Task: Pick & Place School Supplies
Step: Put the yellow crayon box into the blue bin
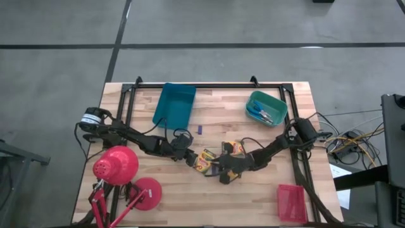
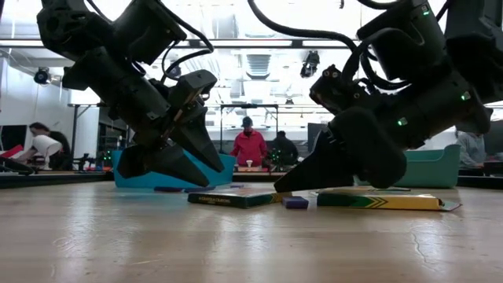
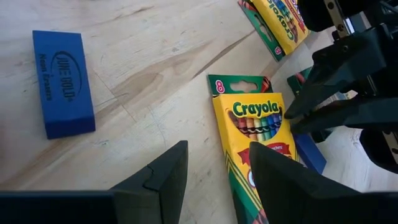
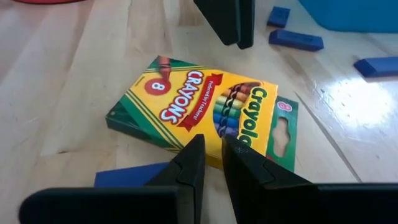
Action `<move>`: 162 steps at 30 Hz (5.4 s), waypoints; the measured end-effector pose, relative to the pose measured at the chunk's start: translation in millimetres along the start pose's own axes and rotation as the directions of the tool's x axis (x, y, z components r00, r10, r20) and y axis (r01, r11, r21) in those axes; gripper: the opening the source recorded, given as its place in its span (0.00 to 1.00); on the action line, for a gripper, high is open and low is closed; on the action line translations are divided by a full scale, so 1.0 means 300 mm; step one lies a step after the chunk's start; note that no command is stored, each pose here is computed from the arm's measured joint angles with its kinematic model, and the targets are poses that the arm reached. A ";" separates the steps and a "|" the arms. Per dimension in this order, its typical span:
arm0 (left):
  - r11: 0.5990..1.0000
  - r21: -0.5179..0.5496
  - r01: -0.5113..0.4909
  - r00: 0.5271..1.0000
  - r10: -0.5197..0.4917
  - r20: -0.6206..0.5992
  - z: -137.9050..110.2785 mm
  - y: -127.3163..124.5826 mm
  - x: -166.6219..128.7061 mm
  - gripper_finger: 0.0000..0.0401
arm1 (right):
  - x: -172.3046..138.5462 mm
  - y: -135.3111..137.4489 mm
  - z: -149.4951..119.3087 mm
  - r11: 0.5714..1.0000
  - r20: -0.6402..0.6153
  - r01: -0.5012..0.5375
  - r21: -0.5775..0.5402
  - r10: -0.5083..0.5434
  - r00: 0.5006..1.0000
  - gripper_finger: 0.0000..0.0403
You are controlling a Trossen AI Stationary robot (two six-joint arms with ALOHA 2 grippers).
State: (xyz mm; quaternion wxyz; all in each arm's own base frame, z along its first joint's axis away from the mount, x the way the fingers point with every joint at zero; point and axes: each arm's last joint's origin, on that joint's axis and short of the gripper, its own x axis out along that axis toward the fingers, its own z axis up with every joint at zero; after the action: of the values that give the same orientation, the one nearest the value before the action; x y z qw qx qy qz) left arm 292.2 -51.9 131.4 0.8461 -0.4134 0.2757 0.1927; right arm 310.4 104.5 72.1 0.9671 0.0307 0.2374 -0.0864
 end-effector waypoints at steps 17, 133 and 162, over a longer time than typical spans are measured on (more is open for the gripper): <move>1.000 -0.003 0.002 1.000 -0.002 0.000 0.000 -0.001 0.000 0.44 | 0.001 -0.004 -0.010 1.000 -0.052 -0.002 0.024 0.003 0.999 0.13; 0.981 -0.064 0.183 0.977 -0.189 -0.100 0.013 -0.043 0.113 0.12 | -0.196 0.025 0.141 0.995 -0.086 -0.012 -0.094 0.004 0.996 0.13; 0.964 0.122 0.238 0.960 -0.252 0.119 0.175 -0.130 -0.109 0.12 | -0.196 0.023 0.137 0.995 -0.096 -0.009 -0.099 0.000 0.995 0.13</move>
State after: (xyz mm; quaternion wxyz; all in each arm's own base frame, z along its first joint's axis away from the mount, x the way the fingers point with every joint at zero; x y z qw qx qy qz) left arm 304.6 -35.7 201.5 0.9009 -0.3848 0.1749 0.0987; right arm 278.9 116.2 136.0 0.9551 -0.0129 0.2876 -0.0707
